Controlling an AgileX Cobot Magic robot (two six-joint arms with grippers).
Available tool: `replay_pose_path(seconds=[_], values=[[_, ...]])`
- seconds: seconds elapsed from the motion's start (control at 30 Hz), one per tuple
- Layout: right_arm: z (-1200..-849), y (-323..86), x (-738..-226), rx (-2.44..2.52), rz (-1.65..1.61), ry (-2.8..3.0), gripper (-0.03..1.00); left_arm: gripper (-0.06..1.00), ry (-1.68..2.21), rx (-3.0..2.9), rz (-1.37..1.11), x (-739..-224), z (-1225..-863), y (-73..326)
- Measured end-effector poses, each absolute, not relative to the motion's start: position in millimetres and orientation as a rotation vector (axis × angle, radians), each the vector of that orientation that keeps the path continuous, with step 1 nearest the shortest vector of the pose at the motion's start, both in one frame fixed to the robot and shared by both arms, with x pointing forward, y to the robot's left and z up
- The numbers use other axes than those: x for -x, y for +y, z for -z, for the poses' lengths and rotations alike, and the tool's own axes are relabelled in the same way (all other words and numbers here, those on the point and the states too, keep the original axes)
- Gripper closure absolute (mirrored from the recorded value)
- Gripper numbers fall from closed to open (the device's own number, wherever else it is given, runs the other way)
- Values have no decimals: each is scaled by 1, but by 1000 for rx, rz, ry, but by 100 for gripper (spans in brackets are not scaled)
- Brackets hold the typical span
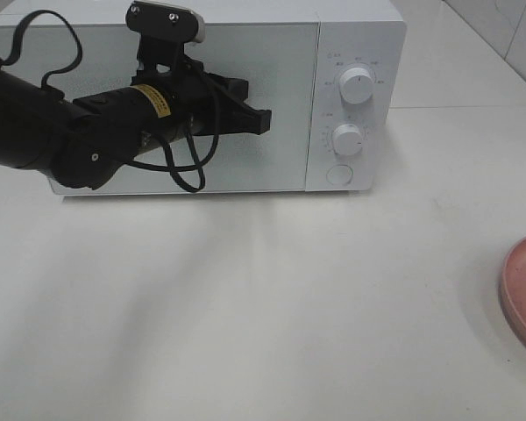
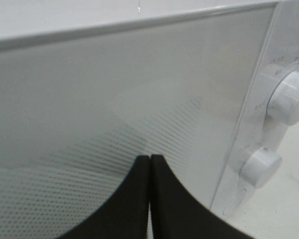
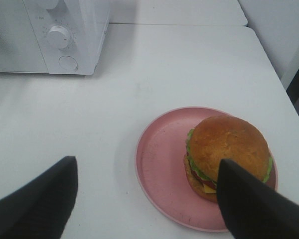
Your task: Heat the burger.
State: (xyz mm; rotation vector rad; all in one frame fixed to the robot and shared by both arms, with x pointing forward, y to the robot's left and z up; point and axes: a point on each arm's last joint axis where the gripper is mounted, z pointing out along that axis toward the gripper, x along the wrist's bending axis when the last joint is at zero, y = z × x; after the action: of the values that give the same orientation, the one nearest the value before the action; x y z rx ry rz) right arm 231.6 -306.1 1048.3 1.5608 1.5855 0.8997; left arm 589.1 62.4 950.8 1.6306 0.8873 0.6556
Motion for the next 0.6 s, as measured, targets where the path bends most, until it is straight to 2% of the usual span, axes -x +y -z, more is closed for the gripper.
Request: replay_pose_path(seconds=[0.23, 0.47, 0.57, 0.6], values=[[-1048, -306, -232, -1561, -900, 1585, 21, 94, 905, -1693, -631, -588, -951, 55], [-1048, -306, -232, -1561, -900, 1585, 21, 94, 965, -1790, -553, -569, -976, 48], [-1048, -306, -232, -1561, -900, 1585, 21, 86, 953, -1860, -519, -557, -984, 43], [-1048, -306, -232, -1561, -900, 1585, 21, 86, 953, -1860, -519, -557, -984, 43]])
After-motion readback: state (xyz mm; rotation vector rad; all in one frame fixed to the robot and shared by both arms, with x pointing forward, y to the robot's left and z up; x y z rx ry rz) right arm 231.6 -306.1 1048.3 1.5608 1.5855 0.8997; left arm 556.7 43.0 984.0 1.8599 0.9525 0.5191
